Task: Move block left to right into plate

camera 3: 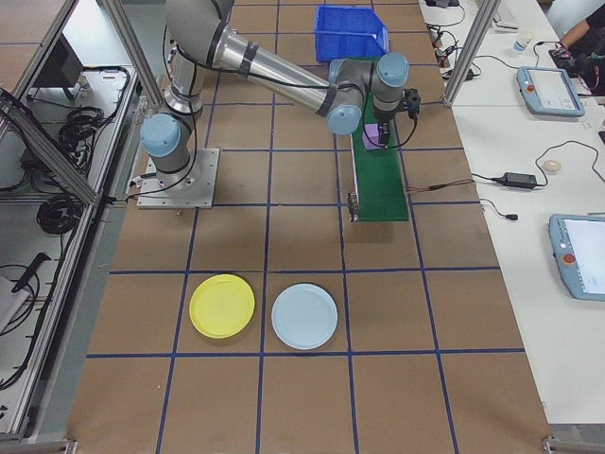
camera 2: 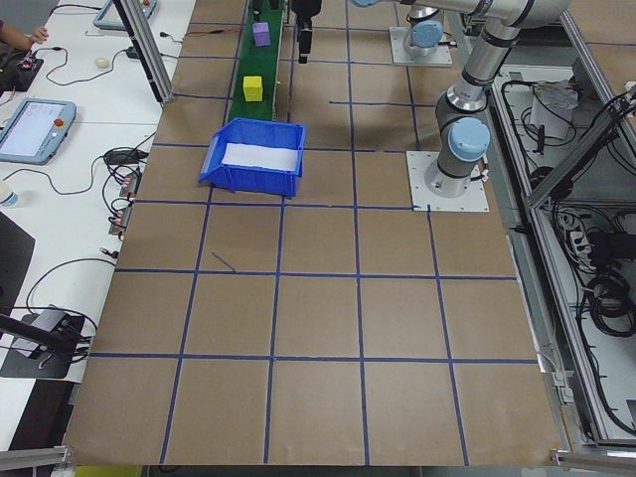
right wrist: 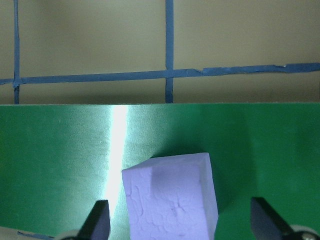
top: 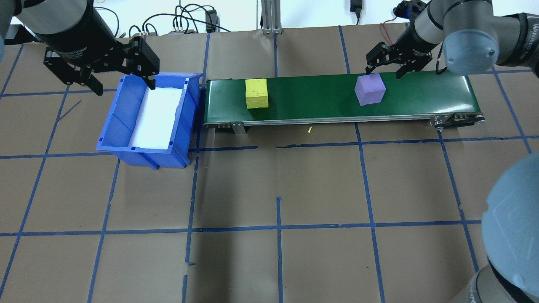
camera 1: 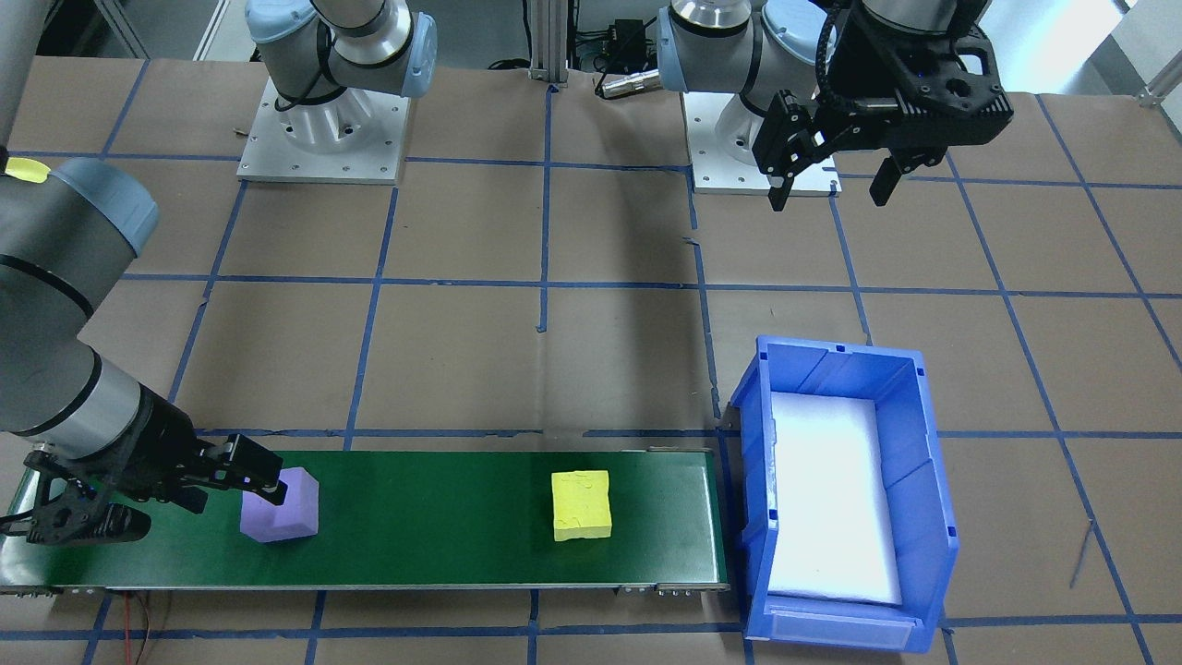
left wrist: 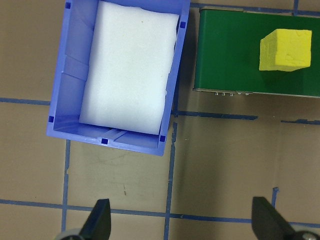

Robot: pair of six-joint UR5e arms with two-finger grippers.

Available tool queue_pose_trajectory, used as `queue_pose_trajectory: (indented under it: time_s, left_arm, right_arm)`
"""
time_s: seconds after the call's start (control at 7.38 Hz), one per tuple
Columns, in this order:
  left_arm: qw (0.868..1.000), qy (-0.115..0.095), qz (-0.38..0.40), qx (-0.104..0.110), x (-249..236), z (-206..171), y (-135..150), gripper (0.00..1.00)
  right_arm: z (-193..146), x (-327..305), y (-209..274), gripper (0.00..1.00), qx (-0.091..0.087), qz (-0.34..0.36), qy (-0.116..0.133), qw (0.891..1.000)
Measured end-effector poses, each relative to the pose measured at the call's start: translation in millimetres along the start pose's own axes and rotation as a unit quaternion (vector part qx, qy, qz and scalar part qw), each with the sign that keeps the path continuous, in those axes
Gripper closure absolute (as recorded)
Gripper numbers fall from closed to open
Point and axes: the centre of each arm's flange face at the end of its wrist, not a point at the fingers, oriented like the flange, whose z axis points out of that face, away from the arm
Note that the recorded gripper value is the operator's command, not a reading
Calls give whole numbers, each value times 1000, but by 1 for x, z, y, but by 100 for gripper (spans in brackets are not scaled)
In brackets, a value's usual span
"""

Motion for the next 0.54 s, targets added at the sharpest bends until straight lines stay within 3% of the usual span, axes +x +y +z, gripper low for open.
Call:
queue_pose_trajectory:
  time_s: [0.27, 0.54]
  left_arm:
    - [1000, -1, 11, -8, -4, 14, -9, 0]
    - [1000, -4, 10, -11, -9, 25, -16, 0]
  right_arm:
    - [7, 3, 2, 0, -6, -4, 2, 1000]
    - [14, 11, 4, 3, -17, -18, 21, 999]
